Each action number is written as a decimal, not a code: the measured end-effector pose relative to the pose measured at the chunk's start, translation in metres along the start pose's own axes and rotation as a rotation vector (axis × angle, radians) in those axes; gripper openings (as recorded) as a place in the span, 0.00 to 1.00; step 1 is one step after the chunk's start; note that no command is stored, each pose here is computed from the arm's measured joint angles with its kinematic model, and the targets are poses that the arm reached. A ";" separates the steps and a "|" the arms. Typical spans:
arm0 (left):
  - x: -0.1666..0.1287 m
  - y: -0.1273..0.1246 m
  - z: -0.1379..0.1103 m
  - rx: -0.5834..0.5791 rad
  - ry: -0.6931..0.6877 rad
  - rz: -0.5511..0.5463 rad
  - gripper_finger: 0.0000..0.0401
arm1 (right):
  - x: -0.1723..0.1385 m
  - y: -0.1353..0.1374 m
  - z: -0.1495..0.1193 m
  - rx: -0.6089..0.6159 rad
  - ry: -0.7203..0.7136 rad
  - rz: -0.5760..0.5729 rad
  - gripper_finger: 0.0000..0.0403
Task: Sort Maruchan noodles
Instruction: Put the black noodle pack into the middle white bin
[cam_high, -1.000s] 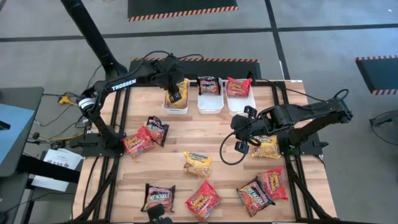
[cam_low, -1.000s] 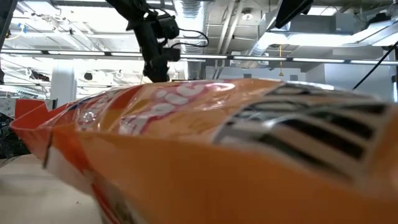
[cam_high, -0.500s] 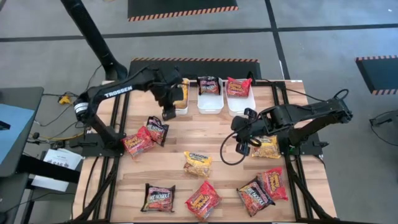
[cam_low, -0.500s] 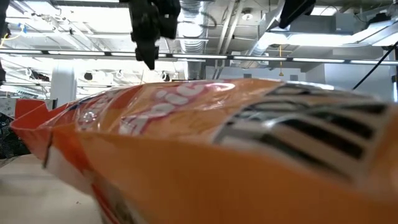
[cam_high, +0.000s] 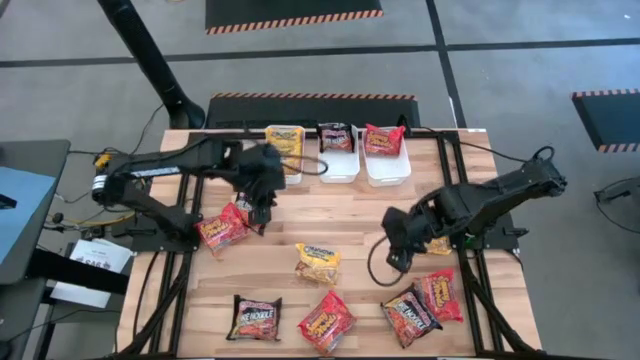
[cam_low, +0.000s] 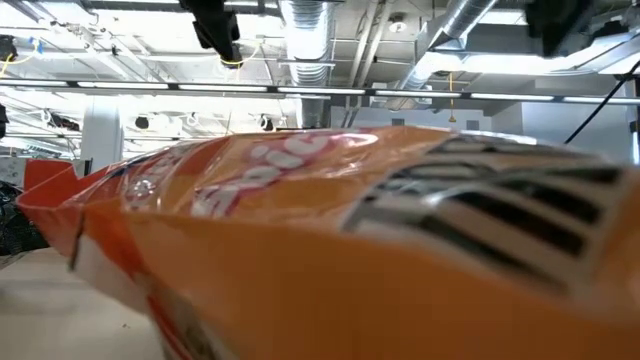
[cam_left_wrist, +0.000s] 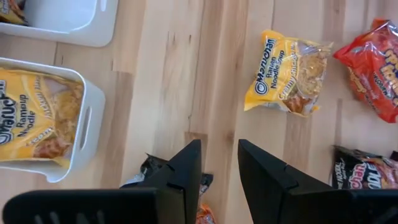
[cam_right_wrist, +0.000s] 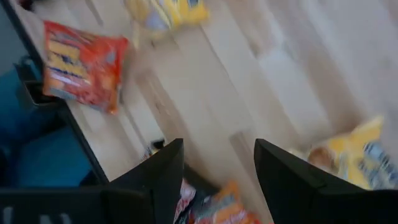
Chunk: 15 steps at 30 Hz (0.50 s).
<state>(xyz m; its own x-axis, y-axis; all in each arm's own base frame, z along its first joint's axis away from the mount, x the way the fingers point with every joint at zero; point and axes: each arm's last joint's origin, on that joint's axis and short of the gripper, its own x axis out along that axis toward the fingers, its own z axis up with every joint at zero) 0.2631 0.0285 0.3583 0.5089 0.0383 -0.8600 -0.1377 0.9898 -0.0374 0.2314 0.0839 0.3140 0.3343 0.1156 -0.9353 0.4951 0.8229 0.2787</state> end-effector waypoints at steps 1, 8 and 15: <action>-0.001 -0.005 -0.003 0.005 -0.015 0.006 0.23 | 0.004 0.001 -0.005 0.018 0.016 -0.012 0.55; 0.001 -0.028 -0.016 0.004 -0.106 0.022 0.23 | 0.020 0.012 -0.039 0.132 0.075 -0.031 0.55; 0.011 -0.038 -0.022 0.011 -0.114 0.025 0.23 | 0.040 0.026 -0.072 0.245 0.126 -0.067 0.55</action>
<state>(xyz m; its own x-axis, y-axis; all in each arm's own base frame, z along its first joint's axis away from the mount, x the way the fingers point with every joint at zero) 0.2548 -0.0114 0.3389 0.5988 0.0773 -0.7971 -0.1419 0.9898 -0.0106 0.1997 0.1497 0.2678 0.1999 0.1465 -0.9688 0.6969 0.6738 0.2456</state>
